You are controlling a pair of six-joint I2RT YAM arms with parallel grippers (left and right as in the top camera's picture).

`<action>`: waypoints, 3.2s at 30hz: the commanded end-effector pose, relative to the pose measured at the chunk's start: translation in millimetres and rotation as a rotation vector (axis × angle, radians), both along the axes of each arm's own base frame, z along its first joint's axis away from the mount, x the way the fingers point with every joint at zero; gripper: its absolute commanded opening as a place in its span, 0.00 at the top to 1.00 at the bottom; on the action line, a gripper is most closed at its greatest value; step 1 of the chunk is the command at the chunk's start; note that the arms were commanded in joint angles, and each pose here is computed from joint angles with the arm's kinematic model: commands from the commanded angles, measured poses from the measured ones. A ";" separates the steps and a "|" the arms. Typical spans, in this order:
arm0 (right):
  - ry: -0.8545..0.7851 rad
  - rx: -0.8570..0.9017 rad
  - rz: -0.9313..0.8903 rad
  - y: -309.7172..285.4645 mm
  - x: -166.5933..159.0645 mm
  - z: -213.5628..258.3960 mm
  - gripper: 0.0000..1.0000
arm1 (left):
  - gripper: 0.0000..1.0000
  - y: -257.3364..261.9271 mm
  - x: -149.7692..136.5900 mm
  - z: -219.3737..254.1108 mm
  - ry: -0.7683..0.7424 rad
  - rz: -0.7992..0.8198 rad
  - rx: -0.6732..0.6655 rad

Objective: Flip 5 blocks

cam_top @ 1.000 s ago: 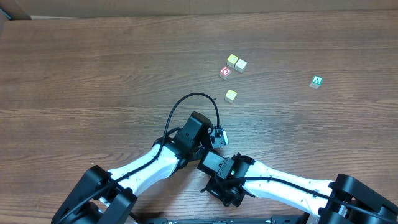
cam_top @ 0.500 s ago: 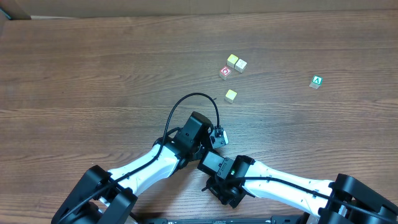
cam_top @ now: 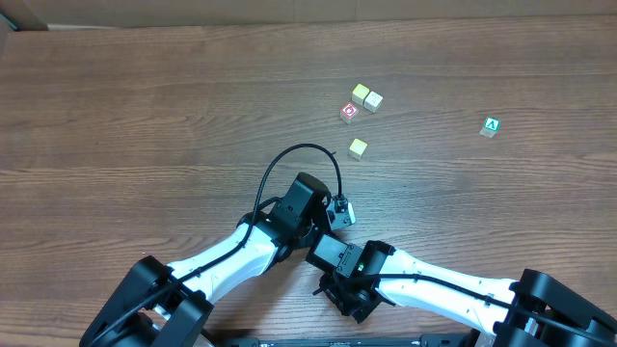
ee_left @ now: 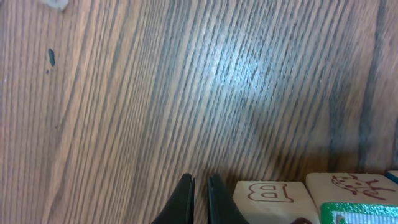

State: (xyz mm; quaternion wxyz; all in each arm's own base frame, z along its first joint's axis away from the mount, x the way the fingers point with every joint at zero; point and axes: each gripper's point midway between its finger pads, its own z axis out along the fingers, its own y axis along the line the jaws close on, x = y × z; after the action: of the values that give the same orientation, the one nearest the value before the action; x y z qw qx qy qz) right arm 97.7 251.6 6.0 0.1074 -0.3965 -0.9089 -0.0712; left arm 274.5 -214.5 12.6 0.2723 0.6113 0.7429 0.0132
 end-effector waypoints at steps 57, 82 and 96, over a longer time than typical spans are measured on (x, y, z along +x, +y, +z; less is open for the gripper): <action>-0.137 0.073 -0.043 34.7 26.8 -8.5 0.96 | 0.96 -22.7 -31.7 -11.3 0.106 -0.144 -0.070; -0.119 0.046 0.006 32.6 10.4 -10.4 0.96 | 0.96 -18.7 -8.3 -3.9 -0.006 -0.097 -0.039; -0.119 0.046 0.006 32.6 10.3 -10.4 0.96 | 0.96 -10.8 4.3 -0.9 -0.022 -0.048 -0.056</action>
State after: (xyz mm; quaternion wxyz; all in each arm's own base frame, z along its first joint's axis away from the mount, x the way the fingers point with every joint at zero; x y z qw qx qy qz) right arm 96.1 287.4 0.4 0.0916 -0.3762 -0.9142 -0.1199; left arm 285.3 -232.7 25.3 0.3188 0.6195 0.7174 0.0002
